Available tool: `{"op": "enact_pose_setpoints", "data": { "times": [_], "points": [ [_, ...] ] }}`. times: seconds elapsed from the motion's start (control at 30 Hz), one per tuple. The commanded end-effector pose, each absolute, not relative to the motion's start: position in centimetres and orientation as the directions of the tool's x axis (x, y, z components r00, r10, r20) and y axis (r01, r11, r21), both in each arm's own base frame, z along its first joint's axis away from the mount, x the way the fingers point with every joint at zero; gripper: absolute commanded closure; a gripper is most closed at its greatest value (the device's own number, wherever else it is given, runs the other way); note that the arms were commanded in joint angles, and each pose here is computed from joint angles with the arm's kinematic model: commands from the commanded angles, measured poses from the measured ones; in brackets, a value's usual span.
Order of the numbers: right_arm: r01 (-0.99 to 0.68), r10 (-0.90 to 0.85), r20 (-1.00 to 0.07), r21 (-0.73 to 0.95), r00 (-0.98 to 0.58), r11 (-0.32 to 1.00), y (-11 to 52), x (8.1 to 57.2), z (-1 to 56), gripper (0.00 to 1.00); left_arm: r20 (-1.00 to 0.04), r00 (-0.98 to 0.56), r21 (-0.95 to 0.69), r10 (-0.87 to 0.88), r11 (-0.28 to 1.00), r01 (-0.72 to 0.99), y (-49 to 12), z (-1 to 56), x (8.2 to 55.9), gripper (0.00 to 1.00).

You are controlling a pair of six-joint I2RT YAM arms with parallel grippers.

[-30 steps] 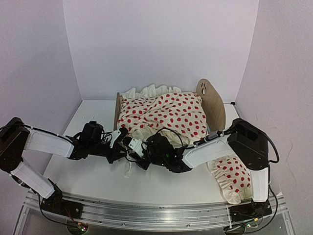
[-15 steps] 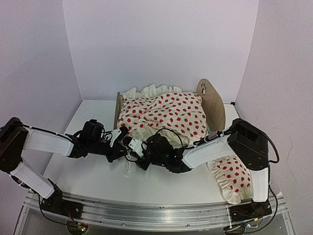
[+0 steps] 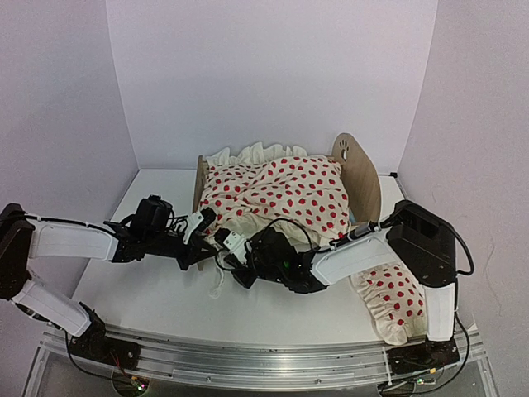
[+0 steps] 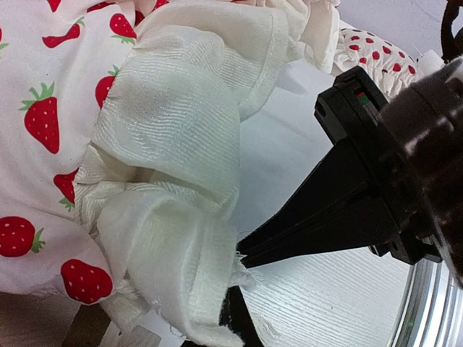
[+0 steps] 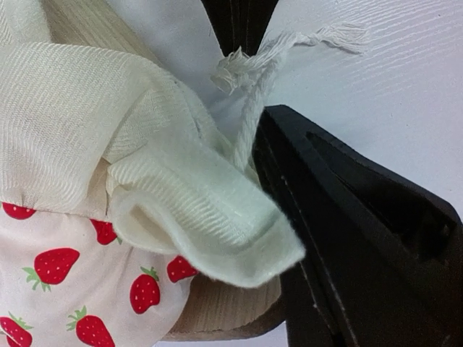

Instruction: Set up the pet bed

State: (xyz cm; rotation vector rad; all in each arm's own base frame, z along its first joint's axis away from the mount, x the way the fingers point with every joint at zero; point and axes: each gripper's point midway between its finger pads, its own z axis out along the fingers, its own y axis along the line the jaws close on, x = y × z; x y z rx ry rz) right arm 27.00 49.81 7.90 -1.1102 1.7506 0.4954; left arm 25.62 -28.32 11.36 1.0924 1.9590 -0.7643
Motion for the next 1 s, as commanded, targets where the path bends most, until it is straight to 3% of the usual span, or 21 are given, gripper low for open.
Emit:
{"op": "enact_pose_setpoints", "data": {
  "times": [0.0, 0.13, 0.27, 0.37, 0.57, 0.73, 0.83, 0.97],
  "points": [
    [-0.828, -0.349, -0.926, -0.082, -0.142, 0.555, 49.8, 27.8, 11.9, 1.0, -0.85, -0.316, -0.097, 0.422, 0.465, 0.88, -28.5, 12.6, 26.3, 0.97],
    [-0.811, -0.339, -0.919, -0.038, -0.201, 0.584, 49.1, 28.0, 11.7, 1.0, -0.837, -0.213, -0.01, 0.505, 0.375, 0.927, -27.7, 12.6, 24.5, 0.88],
    [-0.801, -0.316, -0.909, 0.033, -0.273, 0.598, 49.4, 27.8, 11.4, 1.0, -0.774, 0.155, 0.263, 0.613, 0.088, 0.961, -26.4, 12.5, 21.2, 0.7],
    [-0.795, -0.299, -0.907, 0.061, -0.296, 0.603, 49.6, 27.9, 11.3, 1.0, -0.746, 0.308, 0.332, 0.59, -0.071, 0.941, -26.1, 12.4, 18.7, 0.53],
    [-0.778, -0.259, -0.9, 0.125, -0.349, 0.615, 50.0, 27.9, 11.0, 1.0, -0.663, 0.235, 0.267, 0.71, -0.069, 0.961, -27.2, 7.0, 18.0, 0.42],
    [-0.768, -0.232, -0.89, 0.177, -0.391, 0.616, 50.0, 27.5, 10.7, 1.0, -0.556, 0.418, 0.481, 0.718, -0.132, 0.867, -27.8, 5.0, 21.1, 0.34],
    [-0.748, -0.21, -0.883, 0.205, -0.419, 0.632, 49.8, 27.7, 10.6, 1.0, -0.595, 0.286, 0.394, 0.751, -0.037, 0.918, -29.0, 5.1, 22.8, 0.35],
    [-0.717, -0.17, -0.873, 0.25, -0.458, 0.651, 49.9, 27.9, 10.5, 1.0, -0.685, -0.112, 0.078, 0.72, 0.226, 0.971, -29.9, 6.9, 22.2, 0.4]
  ]
}}
